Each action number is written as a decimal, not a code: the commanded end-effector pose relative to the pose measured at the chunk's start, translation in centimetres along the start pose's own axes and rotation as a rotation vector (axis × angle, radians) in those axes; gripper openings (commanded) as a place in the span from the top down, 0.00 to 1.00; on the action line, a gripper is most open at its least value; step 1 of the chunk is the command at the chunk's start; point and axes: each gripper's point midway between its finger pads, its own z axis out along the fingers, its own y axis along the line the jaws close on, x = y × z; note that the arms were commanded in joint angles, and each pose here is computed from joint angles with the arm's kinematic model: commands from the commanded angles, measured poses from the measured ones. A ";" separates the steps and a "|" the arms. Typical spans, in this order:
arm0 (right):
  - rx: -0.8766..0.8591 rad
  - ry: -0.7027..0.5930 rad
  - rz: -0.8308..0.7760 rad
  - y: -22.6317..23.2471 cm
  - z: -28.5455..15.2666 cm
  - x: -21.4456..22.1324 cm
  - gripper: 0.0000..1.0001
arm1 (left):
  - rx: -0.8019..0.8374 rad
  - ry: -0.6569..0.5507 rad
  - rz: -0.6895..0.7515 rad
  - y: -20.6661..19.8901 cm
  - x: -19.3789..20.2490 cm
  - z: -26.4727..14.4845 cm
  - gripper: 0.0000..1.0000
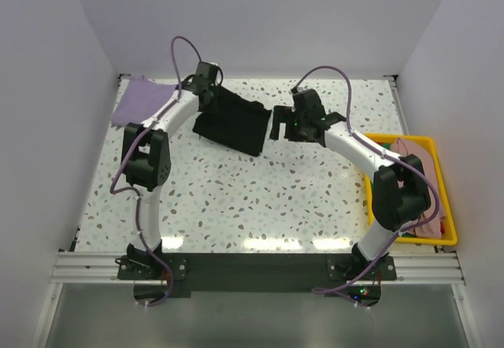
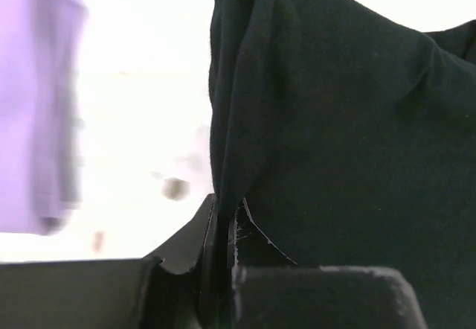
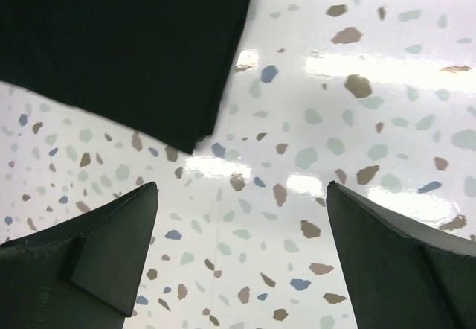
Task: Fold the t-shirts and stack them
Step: Neatly place the folded tshirt to the corner
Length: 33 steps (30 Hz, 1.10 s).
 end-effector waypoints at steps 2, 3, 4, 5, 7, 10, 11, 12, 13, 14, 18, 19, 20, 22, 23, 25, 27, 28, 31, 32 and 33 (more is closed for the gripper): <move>-0.044 -0.059 -0.008 2.9 -0.6 -2.4 0.02 | -0.228 -0.035 0.124 7.5 -3.8 -1.3 1.00; -0.047 -0.052 -0.010 3.1 -0.6 -2.4 0.02 | -0.242 -0.053 0.126 8.1 -4.5 -1.6 1.00; -0.057 -0.061 -0.017 3.7 -0.7 -2.8 0.02 | -0.253 -0.059 0.158 8.8 -4.9 -1.7 1.00; -0.058 -0.059 -0.021 3.9 -0.6 -2.8 0.02 | -0.284 -0.069 0.162 10.1 -5.4 -1.9 1.00; -0.068 -0.066 -0.027 4.5 -0.6 -3.1 0.02 | -0.318 -0.092 0.194 11.4 -6.4 -2.2 1.00; -0.079 -0.073 -0.035 5.1 -0.6 -3.7 0.02 | -0.356 -0.112 0.211 13.7 -7.7 -2.4 1.00; -0.079 -0.071 -0.037 5.2 -0.6 -3.7 0.02 | -0.370 -0.109 0.211 14.6 -7.8 -2.2 1.00; -0.081 -0.072 -0.045 5.5 -0.6 -3.8 0.02 | -0.377 -0.124 0.220 15.1 -8.7 -2.6 1.00; -0.082 -0.071 -0.046 5.6 -0.6 -3.8 0.02 | -0.385 -0.128 0.222 15.5 -9.1 -2.7 1.00; -0.081 -0.075 -0.046 5.6 -0.6 -4.0 0.02 | -0.397 -0.142 0.214 16.3 -9.9 -3.1 1.00; -0.095 -0.085 -0.050 6.3 -0.8 -4.3 0.02 | -0.415 -0.171 0.233 18.2 -11.7 -4.3 1.00; -0.094 -0.086 -0.050 6.3 -0.7 -4.3 0.02 | -0.415 -0.181 0.239 18.3 -12.1 -4.6 1.00; -0.100 -0.088 -0.050 6.5 -0.8 -4.4 0.02 | -0.425 -0.191 0.243 18.9 -12.5 -5.0 1.00; -0.106 -0.094 -0.053 6.9 -0.9 -4.5 0.02 | -0.435 -0.200 0.258 19.3 -12.9 -5.5 1.00; -0.107 -0.093 -0.057 7.0 -0.9 -4.5 0.02 | -0.442 -0.207 0.258 19.8 -13.2 -5.7 1.00; -0.109 -0.096 -0.060 7.2 -0.9 -4.6 0.02 | -0.457 -0.207 0.253 21.0 -13.3 -6.0 1.00; -0.115 -0.098 -0.067 7.6 -1.0 -4.7 0.02 | -0.466 -0.216 0.243 21.8 -13.7 -6.4 1.00; -0.115 -0.095 -0.070 7.7 -0.8 -4.6 0.02 | -0.459 -0.219 0.235 22.4 -13.7 -6.4 1.00; -0.114 -0.089 -0.081 8.0 -0.6 -4.6 0.02 | -0.457 -0.244 0.212 24.1 -14.3 -7.0 1.00; -0.109 -0.081 -0.084 8.0 -0.4 -4.4 0.02 | -0.454 -0.252 0.206 24.3 -14.5 -7.1 1.00; -0.109 -0.083 -0.087 8.1 -0.4 -4.5 0.02 | -0.449 -0.254 0.202 24.5 -14.5 -7.0 1.00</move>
